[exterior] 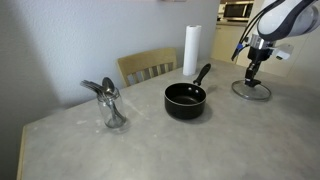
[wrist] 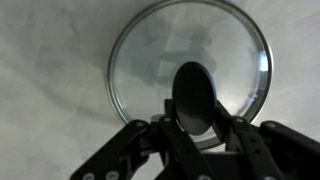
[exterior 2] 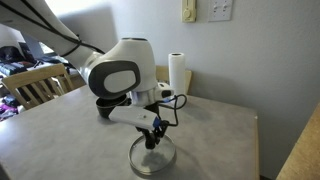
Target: Put the lid on the pot
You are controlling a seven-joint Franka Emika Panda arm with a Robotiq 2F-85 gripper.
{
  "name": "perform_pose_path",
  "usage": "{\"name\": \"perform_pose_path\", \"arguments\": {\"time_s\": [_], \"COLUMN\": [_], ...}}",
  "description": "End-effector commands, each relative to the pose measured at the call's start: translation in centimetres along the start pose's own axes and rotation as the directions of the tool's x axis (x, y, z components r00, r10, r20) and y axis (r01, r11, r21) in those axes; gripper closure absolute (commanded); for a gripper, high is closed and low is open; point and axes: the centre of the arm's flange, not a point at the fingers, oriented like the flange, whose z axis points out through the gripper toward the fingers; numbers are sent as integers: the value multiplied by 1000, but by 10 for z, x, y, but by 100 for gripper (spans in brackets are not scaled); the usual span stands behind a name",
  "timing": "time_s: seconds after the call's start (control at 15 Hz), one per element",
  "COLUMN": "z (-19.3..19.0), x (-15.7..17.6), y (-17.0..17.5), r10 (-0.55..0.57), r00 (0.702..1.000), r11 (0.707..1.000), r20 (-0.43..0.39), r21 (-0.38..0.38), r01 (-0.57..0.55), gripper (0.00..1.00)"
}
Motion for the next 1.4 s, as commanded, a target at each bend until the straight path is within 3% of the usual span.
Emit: {"name": "perform_pose_path", "arguments": {"time_s": [0.0,0.87,1.33], "z": [-34,-120,-142], "x": [2,28,53], "y": [-2,-21,-62], "r10": [-40,-165,-230], "r00": [999,985,972], "r11": [998,976,960], "r20": [-1,-49,-50], "r21": [-44,-152,-176], "r01": [40,156,219], "gripper": [86,86,86]}}
